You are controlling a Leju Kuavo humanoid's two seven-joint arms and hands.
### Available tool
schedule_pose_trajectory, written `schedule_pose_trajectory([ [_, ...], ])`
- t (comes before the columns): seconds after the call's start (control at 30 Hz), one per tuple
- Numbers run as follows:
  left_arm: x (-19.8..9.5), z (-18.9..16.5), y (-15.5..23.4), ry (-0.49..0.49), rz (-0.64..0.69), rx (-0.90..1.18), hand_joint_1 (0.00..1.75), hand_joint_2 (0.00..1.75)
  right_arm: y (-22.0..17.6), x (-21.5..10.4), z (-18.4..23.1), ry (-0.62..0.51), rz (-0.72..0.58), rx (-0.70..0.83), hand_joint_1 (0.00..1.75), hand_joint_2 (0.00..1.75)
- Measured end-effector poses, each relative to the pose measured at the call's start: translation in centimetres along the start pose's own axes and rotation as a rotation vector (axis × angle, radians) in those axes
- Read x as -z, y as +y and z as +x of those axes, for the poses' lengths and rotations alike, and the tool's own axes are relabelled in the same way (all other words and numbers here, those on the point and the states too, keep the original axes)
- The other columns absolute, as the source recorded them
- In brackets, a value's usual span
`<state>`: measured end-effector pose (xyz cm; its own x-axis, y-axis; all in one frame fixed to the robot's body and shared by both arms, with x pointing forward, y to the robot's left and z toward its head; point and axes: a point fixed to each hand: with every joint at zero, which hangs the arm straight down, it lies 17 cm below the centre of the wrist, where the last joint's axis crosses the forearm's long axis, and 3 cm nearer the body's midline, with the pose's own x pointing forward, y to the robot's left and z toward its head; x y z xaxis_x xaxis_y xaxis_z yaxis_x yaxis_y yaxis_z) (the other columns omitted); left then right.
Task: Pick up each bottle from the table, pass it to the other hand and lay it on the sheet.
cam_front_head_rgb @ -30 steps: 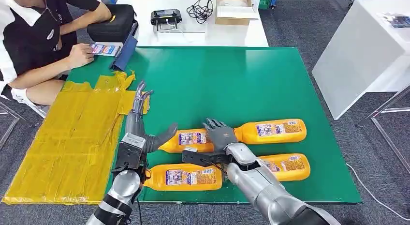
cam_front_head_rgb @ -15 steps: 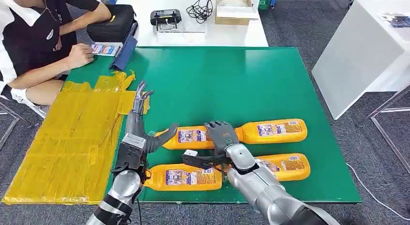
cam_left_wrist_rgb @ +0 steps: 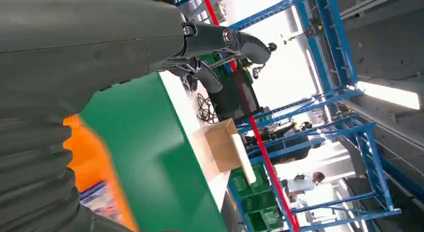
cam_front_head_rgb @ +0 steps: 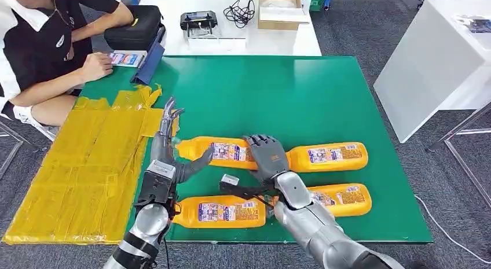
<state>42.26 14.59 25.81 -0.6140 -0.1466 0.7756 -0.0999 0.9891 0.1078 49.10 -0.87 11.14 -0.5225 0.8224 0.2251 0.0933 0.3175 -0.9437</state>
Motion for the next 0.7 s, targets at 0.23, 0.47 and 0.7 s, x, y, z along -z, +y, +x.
schedule_pose_trajectory([
  [0.23,-1.5,0.2,-0.7,-0.003,-0.022,0.049,0.0,1.75,-7.2,-2.3,-0.7,0.06,-0.325,0.286,1.75,1.75],
  [0.47,-2.9,0.3,-0.4,0.018,-0.018,0.072,0.0,1.75,-11.3,-6.9,-7.6,0.281,-0.539,0.436,1.75,1.75],
  [0.7,-3.1,0.5,-0.5,0.022,-0.03,0.067,0.0,1.75,-12.9,-8.8,-9.2,0.326,-0.602,0.457,1.75,1.75],
])
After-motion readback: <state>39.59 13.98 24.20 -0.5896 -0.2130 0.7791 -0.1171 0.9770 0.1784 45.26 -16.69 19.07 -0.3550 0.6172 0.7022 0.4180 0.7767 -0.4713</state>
